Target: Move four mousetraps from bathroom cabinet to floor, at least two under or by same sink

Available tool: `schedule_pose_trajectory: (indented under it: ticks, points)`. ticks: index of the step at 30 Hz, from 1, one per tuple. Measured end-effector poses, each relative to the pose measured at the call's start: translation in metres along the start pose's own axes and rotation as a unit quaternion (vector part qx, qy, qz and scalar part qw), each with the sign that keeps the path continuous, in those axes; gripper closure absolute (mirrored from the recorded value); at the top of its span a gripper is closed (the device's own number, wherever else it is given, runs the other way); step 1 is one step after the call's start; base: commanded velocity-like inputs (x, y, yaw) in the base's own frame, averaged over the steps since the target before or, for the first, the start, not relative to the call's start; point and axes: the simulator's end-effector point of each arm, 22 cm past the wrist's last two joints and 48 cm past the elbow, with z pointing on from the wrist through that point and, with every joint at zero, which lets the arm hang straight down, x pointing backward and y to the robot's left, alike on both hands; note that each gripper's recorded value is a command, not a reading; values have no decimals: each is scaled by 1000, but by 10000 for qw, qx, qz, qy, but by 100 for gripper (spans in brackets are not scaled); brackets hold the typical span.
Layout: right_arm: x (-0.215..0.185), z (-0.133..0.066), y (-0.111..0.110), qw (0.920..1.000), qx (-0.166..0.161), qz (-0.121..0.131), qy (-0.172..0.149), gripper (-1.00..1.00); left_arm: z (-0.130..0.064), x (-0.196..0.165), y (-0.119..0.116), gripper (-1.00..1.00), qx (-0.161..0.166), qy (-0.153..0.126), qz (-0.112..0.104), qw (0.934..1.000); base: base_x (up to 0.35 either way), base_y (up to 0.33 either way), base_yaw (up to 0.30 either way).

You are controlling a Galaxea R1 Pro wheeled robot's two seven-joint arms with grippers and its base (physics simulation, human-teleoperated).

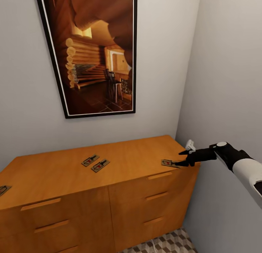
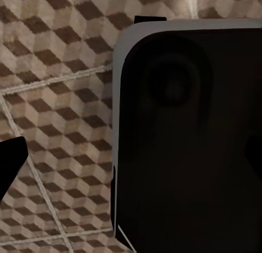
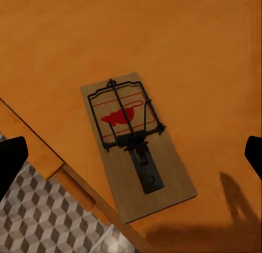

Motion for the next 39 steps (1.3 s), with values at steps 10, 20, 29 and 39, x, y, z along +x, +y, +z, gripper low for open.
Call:
schedule_pose_trajectory:
  ticks: [10,20,29,39]
  points:
    - [2,-2,6,9999,-157,13,2,-100,0,0,-1,-100,3,8,-4,10000,54,0,0]
    - [2,-3,8,9998,-201,17,5,-100,0,1,-1,-100,3,11,-6,10000,2,0,0]
    - [2,-3,8,9998,-209,17,4,-100,0,0,0,-100,1,7,-6,10000,0,0,0]
    - [3,-4,8,9997,-206,91,-42,-100,0,0,-1,-100,4,8,-6,10000,0,0,0]
